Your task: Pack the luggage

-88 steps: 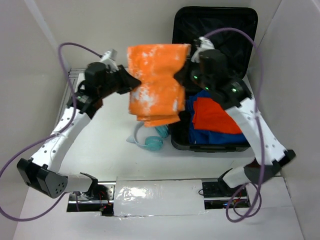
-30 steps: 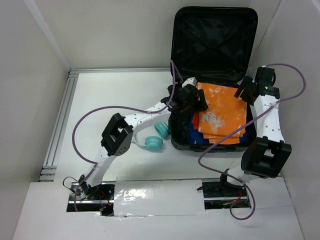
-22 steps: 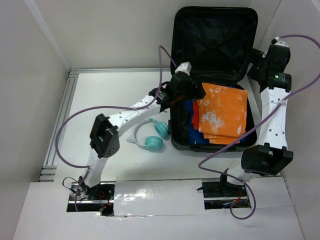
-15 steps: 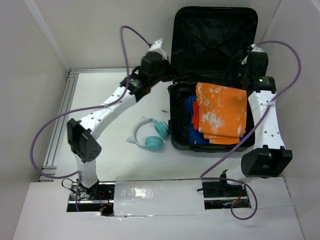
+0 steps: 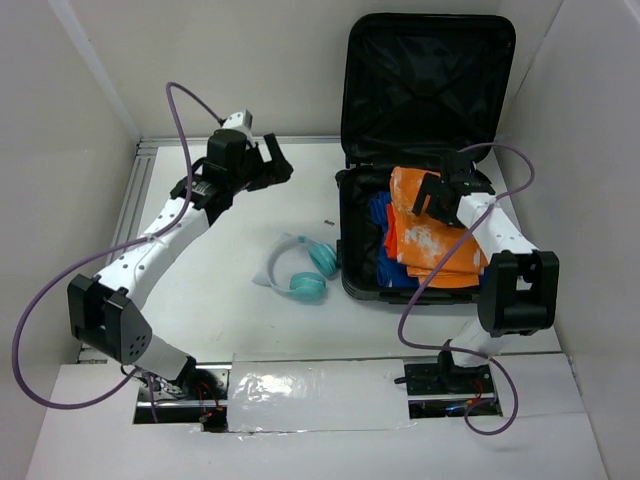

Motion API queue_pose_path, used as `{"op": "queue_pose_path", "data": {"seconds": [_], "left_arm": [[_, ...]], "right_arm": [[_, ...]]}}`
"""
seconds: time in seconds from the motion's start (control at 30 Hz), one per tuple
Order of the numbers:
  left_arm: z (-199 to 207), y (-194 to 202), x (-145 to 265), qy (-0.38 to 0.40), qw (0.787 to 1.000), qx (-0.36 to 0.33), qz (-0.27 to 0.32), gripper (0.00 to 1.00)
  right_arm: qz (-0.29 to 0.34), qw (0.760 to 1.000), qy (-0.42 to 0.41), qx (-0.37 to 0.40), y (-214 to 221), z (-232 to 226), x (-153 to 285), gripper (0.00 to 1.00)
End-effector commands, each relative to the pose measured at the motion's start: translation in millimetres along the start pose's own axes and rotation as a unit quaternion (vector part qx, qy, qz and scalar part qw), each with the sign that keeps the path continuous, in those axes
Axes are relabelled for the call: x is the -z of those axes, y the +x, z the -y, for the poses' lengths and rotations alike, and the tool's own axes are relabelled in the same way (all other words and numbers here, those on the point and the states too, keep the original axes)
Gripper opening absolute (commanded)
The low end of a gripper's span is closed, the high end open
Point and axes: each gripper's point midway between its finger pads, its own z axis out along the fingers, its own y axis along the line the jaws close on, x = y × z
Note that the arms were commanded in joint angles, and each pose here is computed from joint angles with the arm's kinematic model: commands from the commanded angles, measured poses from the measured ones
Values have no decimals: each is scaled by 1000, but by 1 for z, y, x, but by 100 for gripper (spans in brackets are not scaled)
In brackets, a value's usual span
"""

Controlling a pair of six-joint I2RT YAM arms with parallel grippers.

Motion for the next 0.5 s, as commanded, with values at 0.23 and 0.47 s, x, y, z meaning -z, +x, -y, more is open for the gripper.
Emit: {"op": "queue_pose_path", "data": {"seconds": [0.23,0.47], "left_arm": [[-41,-13,26,-15,1000,-20,8,99],[-62,-34,50,-14,998,-56,29,99]], "right_arm": [[97,995,-33,2,-71,-40,63,97],[220,965,-142,14,-148,-86,179,100]]}}
